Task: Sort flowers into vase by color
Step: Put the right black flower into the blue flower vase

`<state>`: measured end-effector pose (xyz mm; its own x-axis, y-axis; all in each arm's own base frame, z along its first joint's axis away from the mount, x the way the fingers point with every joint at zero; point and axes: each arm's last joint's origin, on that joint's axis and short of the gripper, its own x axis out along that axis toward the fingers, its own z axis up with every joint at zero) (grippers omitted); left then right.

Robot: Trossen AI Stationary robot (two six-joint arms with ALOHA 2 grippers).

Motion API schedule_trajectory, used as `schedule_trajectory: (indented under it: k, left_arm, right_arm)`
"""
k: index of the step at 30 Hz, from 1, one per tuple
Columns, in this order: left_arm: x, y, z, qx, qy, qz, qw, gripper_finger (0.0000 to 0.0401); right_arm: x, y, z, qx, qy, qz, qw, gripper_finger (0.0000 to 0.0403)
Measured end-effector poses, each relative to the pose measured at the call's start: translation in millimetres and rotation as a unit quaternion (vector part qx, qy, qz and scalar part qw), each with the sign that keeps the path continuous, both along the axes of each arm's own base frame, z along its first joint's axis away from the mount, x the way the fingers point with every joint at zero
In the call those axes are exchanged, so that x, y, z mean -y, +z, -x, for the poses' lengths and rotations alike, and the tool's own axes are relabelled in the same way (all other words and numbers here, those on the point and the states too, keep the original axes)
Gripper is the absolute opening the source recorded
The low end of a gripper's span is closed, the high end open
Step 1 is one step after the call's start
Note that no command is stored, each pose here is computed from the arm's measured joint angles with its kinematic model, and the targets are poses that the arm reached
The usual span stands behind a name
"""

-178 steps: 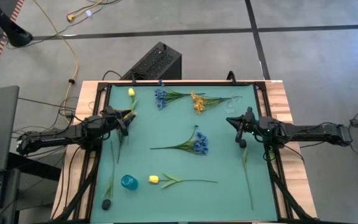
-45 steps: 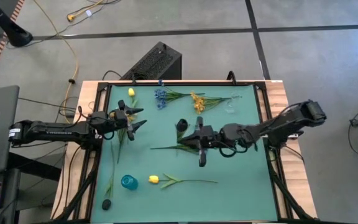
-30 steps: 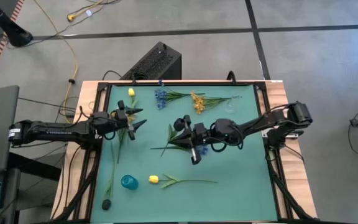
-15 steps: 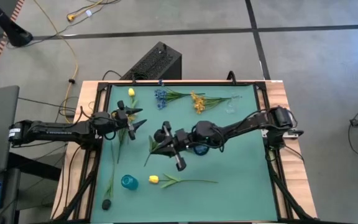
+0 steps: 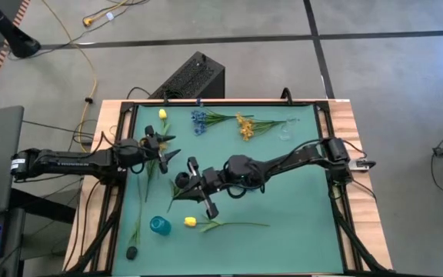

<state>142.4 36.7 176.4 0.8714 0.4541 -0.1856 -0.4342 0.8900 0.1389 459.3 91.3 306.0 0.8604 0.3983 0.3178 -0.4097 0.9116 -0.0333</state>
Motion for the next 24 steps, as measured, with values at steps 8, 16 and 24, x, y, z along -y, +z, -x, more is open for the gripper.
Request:
schedule_trajectory:
  k: [8,16,24]
  left_arm:
    - [0,-2,0,-0.008,0.002,0.005,1.000,0.0256]
    - [-2,-2,1,-0.011,0.035,-0.002,0.999,0.0256]
    - [-2,-2,1,-0.014,0.035,-0.005,0.999,0.0256]
  right_arm:
    - [-9,-5,-4,0.027,-0.009,0.000,1.000,0.0024]
    - [-17,-16,-29,0.024,0.027,-0.012,0.999,0.0024]
    - [-19,-10,-28,0.019,0.030,-0.011,0.999,0.0024]
